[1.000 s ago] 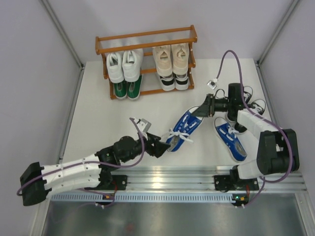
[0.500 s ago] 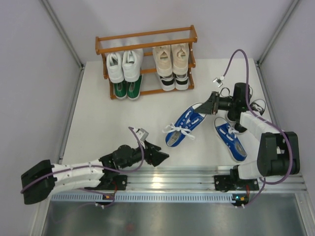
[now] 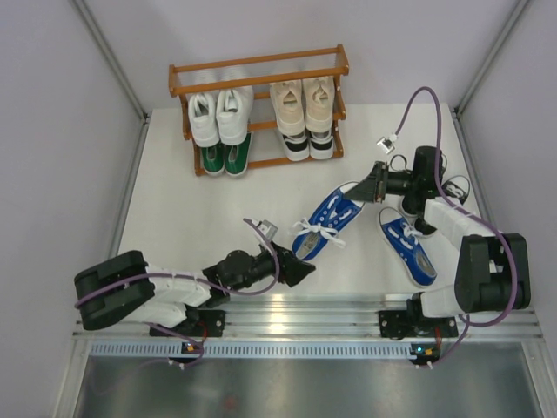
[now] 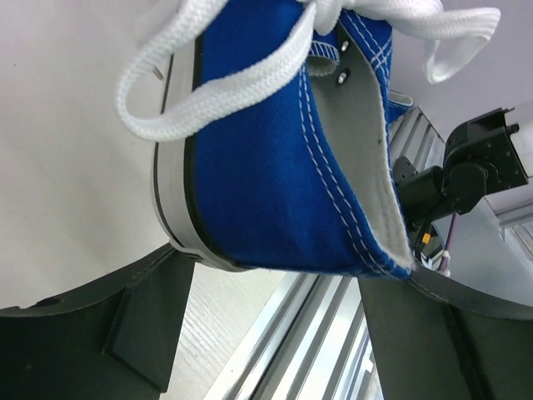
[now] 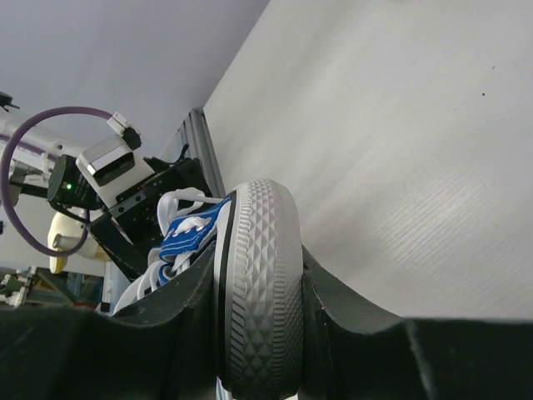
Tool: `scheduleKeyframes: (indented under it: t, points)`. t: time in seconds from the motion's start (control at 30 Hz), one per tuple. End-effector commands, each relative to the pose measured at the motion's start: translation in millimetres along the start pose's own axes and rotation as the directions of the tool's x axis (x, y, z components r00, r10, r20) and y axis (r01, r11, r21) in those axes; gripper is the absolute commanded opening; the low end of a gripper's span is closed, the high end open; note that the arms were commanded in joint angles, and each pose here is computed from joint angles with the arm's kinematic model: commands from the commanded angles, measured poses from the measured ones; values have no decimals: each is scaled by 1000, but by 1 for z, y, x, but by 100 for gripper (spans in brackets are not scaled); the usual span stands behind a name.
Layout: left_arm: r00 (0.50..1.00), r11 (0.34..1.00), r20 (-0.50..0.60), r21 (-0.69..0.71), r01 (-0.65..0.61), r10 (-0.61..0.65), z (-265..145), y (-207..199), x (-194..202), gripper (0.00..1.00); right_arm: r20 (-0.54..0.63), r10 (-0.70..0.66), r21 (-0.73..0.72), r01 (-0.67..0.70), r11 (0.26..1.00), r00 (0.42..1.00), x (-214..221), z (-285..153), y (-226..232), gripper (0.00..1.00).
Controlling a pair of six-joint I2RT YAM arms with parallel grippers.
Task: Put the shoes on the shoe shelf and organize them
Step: Pick up the shoe at the center of the board.
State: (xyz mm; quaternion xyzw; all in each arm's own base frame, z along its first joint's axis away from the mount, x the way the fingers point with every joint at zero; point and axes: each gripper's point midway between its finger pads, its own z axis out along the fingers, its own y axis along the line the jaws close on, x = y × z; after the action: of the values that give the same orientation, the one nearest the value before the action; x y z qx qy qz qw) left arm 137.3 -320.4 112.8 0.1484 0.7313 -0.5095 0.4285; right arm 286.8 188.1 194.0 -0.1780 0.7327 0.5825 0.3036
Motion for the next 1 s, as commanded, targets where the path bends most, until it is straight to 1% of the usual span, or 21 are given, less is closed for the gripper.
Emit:
scheduleKeyframes:
  t: [0.0,0.07,0.1,0.17,0.37,0.47,0.5,0.6,0.63,0.7,0.77,0.8,0.87,0.97]
  points:
    - [986,998,160,52,27,-35,12,-20,-43,82,11,-85,-74,86,994,996,-10,-5,25,0]
    - [984,998,173,38,40,-46,11,-15,-45,82,13,-89,-78,90,993,996,-11,-6,27,0]
    - [978,998,200,44,44,-52,9,-15,-51,82,12,-88,-79,89,993,996,-11,-6,27,0]
    - [975,997,212,51,63,-73,5,-13,-54,81,11,-91,-84,92,992,996,-11,-6,28,0]
    - [966,992,233,88,93,-112,7,-12,-68,77,7,-85,-101,85,991,996,-9,-6,30,0]
    - [962,988,236,99,116,-136,8,-10,-73,73,6,-88,-104,88,991,996,-8,-5,30,0]
    - [958,988,247,97,122,-143,10,-8,-79,69,6,-88,-104,88,991,996,-8,-6,31,0]
    - [959,983,231,119,137,-162,11,-9,-79,60,7,-86,-102,86,991,996,-8,-6,29,0]
    - [959,982,227,122,144,-169,13,-10,-79,46,5,-89,-105,90,990,996,-8,-5,30,0]
    - [956,978,222,125,167,-192,14,-7,-81,31,2,-85,-107,85,991,996,-7,-5,29,0]
    - [952,974,221,129,186,-212,13,-6,-82,12,3,-91,-107,91,990,996,-7,-5,30,0]
    - [950,972,223,129,194,-219,13,-5,-82,6,2,-88,-108,88,990,996,-7,-5,30,0]
    - [947,971,227,127,204,-229,11,-2,-83,0,2,-92,-108,91,990,996,-6,-5,30,0]
    - [944,967,227,139,213,-241,9,-4,-85,0,1,-103,-100,103,990,995,-7,-5,28,0]
